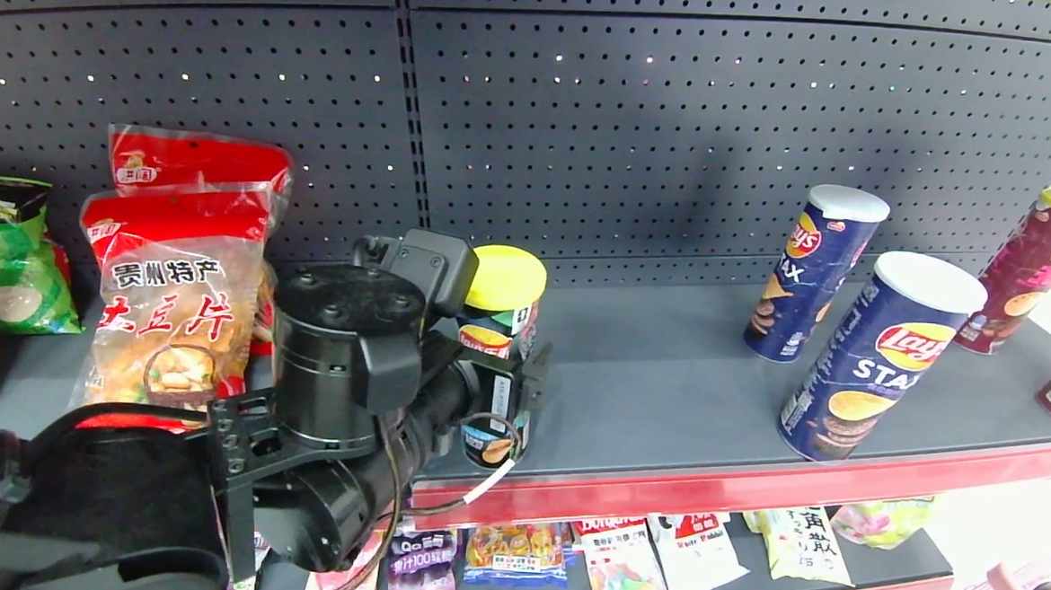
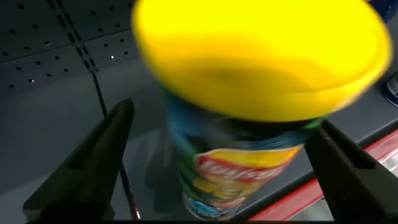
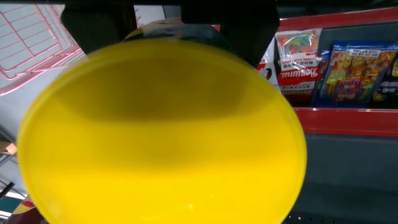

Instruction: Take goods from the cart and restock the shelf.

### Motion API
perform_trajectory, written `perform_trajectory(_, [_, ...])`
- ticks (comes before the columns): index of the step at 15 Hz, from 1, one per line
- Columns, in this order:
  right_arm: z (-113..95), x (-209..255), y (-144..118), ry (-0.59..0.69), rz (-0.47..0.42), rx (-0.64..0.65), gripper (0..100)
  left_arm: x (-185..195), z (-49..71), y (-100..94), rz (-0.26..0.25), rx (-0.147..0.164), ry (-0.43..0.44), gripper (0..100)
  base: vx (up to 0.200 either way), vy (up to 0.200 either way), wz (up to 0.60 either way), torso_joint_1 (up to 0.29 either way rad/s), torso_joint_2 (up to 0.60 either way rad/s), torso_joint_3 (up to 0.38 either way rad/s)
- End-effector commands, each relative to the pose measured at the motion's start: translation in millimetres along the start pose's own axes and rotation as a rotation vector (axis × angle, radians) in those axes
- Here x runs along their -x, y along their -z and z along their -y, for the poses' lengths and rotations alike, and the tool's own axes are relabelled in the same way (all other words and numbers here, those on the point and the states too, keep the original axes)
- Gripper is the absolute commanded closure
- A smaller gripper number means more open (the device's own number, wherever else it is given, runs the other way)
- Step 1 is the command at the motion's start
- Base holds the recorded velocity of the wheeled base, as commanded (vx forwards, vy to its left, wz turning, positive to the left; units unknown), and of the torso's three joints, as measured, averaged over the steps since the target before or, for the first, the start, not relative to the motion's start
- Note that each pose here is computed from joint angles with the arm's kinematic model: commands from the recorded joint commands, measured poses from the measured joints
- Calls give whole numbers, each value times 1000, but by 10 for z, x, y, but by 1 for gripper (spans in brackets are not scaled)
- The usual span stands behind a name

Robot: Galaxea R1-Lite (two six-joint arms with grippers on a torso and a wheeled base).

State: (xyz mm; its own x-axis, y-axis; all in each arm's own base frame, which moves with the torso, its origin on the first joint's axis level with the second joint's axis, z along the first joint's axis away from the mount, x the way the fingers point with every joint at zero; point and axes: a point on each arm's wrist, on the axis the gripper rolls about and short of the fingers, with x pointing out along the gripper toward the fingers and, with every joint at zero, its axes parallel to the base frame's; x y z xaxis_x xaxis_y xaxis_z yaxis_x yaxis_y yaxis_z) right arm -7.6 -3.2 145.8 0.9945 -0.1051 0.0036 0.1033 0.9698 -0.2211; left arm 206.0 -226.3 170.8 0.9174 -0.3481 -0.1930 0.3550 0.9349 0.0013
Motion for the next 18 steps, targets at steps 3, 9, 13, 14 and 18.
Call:
perform_trajectory(3, [-1, 0, 4, -1, 0, 1, 100, 219, -31, -151, 51, 108, 41, 0, 0, 0, 0, 0, 0, 0])
perform_trajectory(9, [-2, -7, 3, -2, -5, 3, 100, 738, -180, -381, 34, 99, 235, 0, 0, 0, 0, 0, 0, 0])
perform_trajectory(13, [-2, -9, 5, -3, -8, 5, 100, 1049, -339, -496, 19, 97, 390, 0, 0, 0, 0, 0, 0, 0])
perform_trajectory(14, [-4, -9, 13, -3, -9, 5, 100, 1099, -392, -513, 17, 99, 405, 0, 0, 0, 0, 0, 0, 0])
perform_trajectory(18, [-5, -21, 16, 1, -18, 6, 100, 1175, -637, -612, 51, 118, 383, 0, 0, 0, 0, 0, 0, 0])
